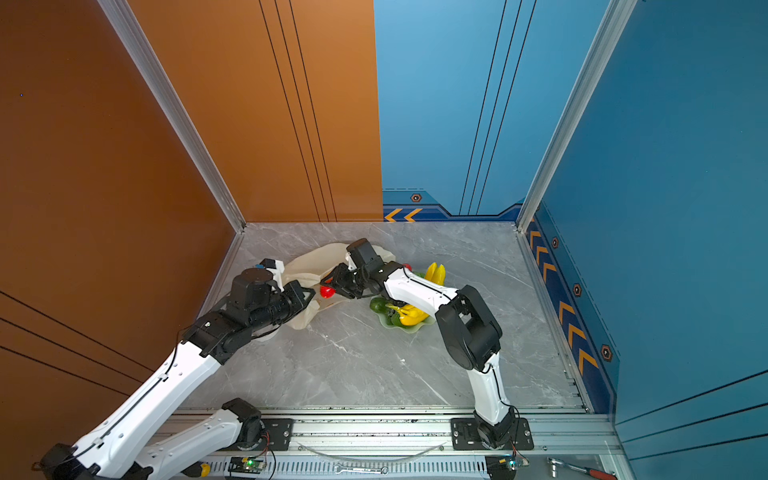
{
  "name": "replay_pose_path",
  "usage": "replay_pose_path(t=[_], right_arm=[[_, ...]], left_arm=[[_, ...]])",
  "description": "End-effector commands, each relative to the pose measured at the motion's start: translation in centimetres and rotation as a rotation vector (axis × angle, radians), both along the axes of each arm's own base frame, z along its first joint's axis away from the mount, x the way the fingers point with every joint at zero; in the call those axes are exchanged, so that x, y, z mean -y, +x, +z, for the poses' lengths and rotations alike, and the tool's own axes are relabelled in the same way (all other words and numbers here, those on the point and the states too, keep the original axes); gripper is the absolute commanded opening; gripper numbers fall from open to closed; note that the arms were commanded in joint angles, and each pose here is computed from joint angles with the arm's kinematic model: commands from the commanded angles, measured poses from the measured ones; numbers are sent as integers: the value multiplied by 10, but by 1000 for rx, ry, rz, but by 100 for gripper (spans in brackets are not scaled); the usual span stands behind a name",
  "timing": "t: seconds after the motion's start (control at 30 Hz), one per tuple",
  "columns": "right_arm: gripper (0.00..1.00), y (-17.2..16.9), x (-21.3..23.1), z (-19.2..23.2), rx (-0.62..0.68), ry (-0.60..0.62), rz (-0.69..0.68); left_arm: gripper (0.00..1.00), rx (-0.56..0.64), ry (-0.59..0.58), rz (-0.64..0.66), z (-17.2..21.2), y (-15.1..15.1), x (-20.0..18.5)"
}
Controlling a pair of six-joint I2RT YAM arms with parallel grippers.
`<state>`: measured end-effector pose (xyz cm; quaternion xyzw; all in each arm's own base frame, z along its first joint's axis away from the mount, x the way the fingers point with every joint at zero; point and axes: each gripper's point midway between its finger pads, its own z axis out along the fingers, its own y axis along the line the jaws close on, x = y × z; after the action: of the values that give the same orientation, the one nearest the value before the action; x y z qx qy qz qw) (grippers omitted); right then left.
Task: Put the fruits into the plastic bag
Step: 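Carry the mango into the bag mouth held by the left gripper and release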
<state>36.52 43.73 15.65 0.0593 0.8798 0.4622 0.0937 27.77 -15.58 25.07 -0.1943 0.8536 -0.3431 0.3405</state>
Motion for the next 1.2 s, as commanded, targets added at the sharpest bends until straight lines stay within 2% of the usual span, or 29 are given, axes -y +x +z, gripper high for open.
replay_pose_path(t=[0.0, 0.07, 0.3, 0.5, 0.57, 0.67, 0.77, 1.0, 1.17], right_arm=[[41, 19, -7, 4, 42, 7, -78], [41, 24, -9, -18, 16, -6, -108], [43, 36, -14, -40, 2, -2, -170], [47, 43, -29, -40, 13, 38, -177], [56, 44, -36, -36, 22, 58, -166], [79, 44, -47, -24, 48, 89, -132], [86, 43, -53, -14, 68, 112, -105], [86, 44, -51, -5, 82, 126, -87], [86, 45, -42, 3, 106, 92, -72]], left_arm=[[0, -1, -55, -2, -4, 5, 7], [0, -2, -91, 9, -5, 8, 9], [0, -9, -210, 55, -11, 19, 11], [0, 2, -228, 45, -10, 23, 14], [0, -1, -227, 47, -11, 22, 14], [0, -5, -226, 48, -13, 22, 14], [0, -1, -230, 48, -10, 24, 15], [0, 10, -230, 45, -6, 25, 15], [0, 21, -234, 53, -1, 25, 12]])
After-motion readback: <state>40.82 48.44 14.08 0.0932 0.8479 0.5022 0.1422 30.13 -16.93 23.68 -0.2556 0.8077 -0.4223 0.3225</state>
